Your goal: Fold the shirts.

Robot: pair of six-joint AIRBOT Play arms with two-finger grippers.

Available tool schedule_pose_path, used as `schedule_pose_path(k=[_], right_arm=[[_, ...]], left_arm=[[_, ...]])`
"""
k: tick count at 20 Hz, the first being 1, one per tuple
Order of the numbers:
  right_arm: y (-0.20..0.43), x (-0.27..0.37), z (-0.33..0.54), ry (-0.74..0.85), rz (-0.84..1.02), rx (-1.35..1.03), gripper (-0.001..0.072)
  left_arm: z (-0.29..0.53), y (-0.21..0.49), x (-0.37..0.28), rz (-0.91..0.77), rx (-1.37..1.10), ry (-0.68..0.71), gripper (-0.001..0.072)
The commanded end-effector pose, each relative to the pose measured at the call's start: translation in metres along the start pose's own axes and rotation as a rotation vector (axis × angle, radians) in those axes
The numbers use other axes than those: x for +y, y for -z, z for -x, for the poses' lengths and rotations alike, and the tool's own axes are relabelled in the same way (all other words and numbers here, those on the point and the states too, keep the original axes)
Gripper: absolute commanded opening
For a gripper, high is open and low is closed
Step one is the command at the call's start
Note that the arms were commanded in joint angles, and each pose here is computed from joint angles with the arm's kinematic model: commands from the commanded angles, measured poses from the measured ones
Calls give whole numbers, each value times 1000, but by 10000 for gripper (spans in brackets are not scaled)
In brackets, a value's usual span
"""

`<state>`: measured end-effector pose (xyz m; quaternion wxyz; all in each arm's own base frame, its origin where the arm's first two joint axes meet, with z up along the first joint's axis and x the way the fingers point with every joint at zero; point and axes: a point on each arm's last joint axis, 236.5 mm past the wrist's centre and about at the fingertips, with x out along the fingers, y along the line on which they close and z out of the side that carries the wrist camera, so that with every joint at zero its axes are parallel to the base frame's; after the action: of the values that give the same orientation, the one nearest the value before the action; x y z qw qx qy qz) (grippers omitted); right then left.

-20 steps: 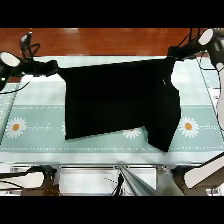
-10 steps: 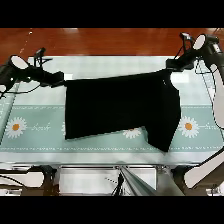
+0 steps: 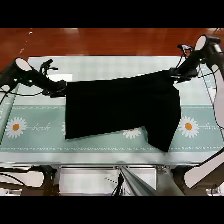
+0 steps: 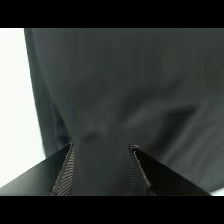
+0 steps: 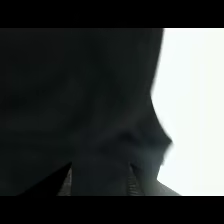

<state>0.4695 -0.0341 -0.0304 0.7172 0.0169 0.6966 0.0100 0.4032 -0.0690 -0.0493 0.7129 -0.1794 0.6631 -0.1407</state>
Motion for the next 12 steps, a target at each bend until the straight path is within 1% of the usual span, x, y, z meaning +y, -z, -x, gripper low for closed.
schedule_pose_path(k=[1,4,5,6,8,9,12], right_arm=[[50,-36,31,62,-47,147,412],[72,-74,51,70,-143,122,413],[82,-83,48,42,-169,112,454],[88,-79,41,-46,-179,92,489],[98,-60,30,-264,-212,45,491],[103,-59,24,-315,-250,15,491],[117,-59,15,-354,-259,-46,491]], left_arm=[[27,30,4,7,83,26,424],[42,64,19,18,63,37,427],[37,86,19,20,81,76,578],[29,110,16,38,106,127,701],[11,154,13,63,158,203,700],[2,174,14,86,182,231,700],[-20,199,21,178,187,263,697]])
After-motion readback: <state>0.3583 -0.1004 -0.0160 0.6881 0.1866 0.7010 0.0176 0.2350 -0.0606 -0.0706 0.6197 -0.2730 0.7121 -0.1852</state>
